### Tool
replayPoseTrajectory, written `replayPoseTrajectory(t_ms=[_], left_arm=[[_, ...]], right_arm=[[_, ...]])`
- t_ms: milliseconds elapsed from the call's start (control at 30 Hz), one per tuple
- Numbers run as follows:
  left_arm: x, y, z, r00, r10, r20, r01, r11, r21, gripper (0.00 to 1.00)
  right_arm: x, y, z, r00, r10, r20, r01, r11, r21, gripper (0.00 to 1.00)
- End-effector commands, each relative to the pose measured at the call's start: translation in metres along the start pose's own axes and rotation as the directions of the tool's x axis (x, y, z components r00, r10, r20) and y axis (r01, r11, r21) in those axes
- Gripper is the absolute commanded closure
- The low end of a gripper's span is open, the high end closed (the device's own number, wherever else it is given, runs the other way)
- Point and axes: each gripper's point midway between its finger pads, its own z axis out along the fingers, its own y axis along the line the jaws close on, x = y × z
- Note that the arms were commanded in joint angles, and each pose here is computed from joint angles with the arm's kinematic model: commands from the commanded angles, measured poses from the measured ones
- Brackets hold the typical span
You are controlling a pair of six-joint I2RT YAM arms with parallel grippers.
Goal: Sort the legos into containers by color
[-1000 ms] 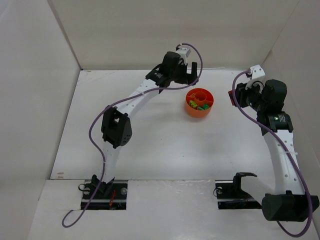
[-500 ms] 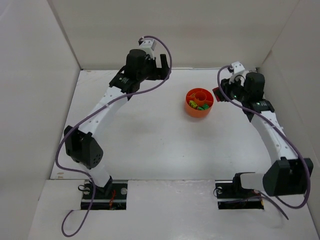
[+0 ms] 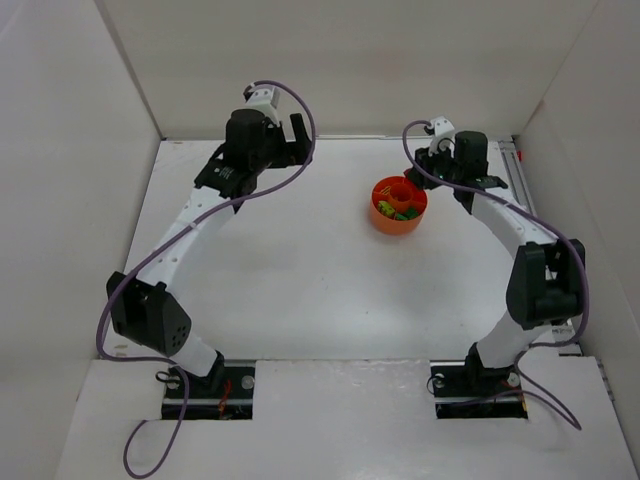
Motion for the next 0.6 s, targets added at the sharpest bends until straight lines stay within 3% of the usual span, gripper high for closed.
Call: replayPoseTrajectory(t_ms=[0,567], left_arm=[[-0.031,0.0,-0.016,0.995,-0.017,0.094,0.016,1.0,0.014,0.0],[-0.049,0.033,-0.007,0.994,-0.044,0.105,0.042,0.999,0.022,0.0]], right_arm=[[-0.043,-0.006,0.013,0.99,-0.077,0.12,0.075,0.997,0.022,1.0],[-0.053,-0.005,0.038,0.986,-0.107,0.127,0.105,0.994,0.022,1.0]])
